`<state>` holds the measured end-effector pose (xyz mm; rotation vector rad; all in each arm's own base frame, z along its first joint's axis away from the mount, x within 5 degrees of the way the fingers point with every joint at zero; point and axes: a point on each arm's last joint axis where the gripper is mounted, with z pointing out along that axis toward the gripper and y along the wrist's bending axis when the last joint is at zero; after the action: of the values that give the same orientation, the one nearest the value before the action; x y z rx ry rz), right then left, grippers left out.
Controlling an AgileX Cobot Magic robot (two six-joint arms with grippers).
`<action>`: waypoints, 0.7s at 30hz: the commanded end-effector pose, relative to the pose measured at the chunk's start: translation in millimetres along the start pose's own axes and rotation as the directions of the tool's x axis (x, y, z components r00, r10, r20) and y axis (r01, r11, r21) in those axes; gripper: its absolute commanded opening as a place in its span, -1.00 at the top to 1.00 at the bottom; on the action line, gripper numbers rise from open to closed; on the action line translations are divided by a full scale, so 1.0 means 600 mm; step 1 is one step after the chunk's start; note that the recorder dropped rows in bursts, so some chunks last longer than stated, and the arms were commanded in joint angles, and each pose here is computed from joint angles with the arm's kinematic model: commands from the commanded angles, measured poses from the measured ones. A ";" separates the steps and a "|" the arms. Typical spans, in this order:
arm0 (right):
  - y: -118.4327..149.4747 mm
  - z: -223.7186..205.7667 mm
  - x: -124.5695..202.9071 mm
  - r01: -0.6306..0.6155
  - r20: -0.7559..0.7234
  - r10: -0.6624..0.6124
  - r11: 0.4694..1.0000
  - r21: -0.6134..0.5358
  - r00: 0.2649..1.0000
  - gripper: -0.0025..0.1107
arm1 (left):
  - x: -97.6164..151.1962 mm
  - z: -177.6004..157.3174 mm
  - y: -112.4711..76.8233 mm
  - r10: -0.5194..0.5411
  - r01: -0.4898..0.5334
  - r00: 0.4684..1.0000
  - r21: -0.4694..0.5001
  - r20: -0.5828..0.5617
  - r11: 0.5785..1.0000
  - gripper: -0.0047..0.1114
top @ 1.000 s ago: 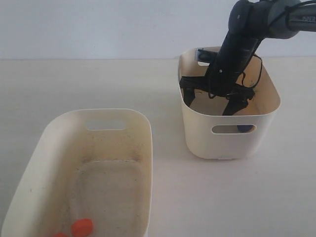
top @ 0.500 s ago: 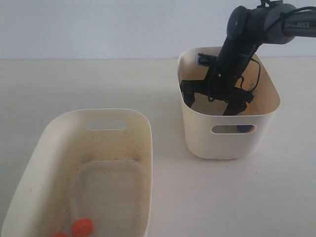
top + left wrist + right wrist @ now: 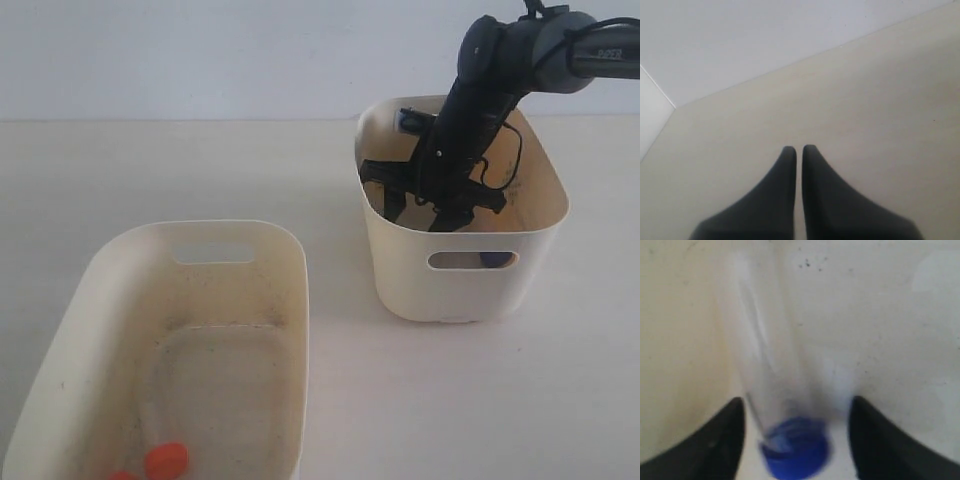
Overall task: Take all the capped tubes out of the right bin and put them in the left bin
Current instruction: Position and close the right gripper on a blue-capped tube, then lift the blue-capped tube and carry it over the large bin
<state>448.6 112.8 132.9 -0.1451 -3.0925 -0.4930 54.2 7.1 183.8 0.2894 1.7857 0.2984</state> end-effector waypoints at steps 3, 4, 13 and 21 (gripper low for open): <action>0.026 0.015 0.003 -0.035 -0.002 0.035 0.996 -0.082 0.999 -0.24 | -0.002 -0.001 0.000 -0.011 0.011 1.000 0.005 0.006 1.000 0.84; 0.026 0.015 0.003 -0.032 -0.002 0.032 0.996 -0.082 0.999 -0.35 | -0.002 -0.001 0.000 -0.011 0.011 1.000 0.005 0.006 1.000 0.84; 0.025 0.015 0.003 -0.029 0.002 0.029 0.997 -0.076 1.000 0.29 | -0.002 -0.001 0.000 -0.011 0.011 1.000 0.005 0.006 1.000 0.84; 0.026 0.009 0.006 -0.007 -0.007 0.007 0.997 -0.076 1.000 0.96 | -0.002 -0.001 0.000 -0.011 0.011 1.000 0.005 0.006 1.000 0.84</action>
<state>449.8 113.7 131.6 -0.1754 -3.0893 -0.5218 54.2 7.1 183.8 0.2894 1.7857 0.2984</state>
